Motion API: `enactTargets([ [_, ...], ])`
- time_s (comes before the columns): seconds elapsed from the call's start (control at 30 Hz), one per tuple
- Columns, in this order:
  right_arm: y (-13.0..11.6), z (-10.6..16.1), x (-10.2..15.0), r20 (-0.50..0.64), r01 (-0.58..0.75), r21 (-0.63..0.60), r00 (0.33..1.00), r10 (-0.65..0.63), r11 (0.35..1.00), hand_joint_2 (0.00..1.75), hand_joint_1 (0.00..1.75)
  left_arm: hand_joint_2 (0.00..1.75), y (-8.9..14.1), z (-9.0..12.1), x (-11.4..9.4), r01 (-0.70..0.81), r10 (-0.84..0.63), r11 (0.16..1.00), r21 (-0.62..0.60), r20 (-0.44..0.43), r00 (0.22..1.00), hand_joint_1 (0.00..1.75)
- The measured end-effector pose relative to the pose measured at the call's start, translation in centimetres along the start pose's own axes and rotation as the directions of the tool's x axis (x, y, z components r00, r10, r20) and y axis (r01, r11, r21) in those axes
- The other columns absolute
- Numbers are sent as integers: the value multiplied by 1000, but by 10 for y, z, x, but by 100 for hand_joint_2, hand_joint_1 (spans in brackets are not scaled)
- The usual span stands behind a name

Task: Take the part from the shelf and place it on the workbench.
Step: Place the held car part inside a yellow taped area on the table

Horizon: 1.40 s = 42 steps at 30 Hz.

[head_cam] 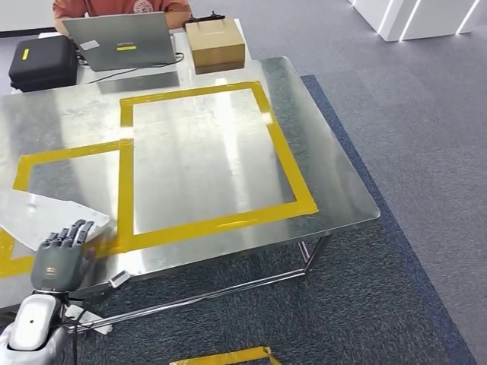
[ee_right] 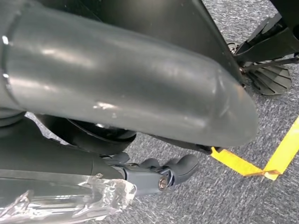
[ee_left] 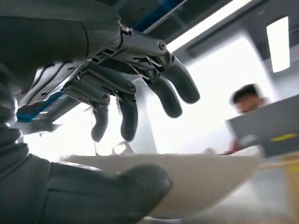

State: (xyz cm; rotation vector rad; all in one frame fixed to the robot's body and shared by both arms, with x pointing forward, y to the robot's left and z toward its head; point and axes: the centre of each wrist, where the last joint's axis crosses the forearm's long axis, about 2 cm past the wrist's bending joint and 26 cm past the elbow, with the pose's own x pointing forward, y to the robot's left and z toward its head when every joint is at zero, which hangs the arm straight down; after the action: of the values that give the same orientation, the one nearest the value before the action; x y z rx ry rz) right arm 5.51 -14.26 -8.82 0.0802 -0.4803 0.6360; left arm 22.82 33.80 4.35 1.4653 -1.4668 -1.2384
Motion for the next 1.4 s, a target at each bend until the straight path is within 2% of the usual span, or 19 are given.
enactTargets([
  [0.07, 0, 0, 0, 1, 0, 2, 1000, 0, 1000, 0, 0, 0, -1, -1, 3, -8, 9, 1000, -2, 44, 999, 0],
  [0.17, -1, 0, -1, 0, 2, 1, 1000, -2, 1000, 0, 0, 0, -1, -3, 7, -22, 22, 1000, 4, 63, 998, 0],
  [0.43, -2, 0, -3, -7, 4, 1, 1000, -4, 1000, 0, 0, 0, -2, -1, 12, -37, 38, 999, -3, 59, 998, 0],
  [0.77, 1, 1, -7, -13, 1, 11, 1000, -1, 1000, 0, 0, 0, -4, 11, 11, -36, 38, 999, -25, 76, 996, 0],
  [1.4, -1, 1, -6, -5, -22, -2, 1000, 22, 1000, 0, 0, 0, -1, 14, -11, -18, 18, 1000, -14, 17, 1000, 0],
])
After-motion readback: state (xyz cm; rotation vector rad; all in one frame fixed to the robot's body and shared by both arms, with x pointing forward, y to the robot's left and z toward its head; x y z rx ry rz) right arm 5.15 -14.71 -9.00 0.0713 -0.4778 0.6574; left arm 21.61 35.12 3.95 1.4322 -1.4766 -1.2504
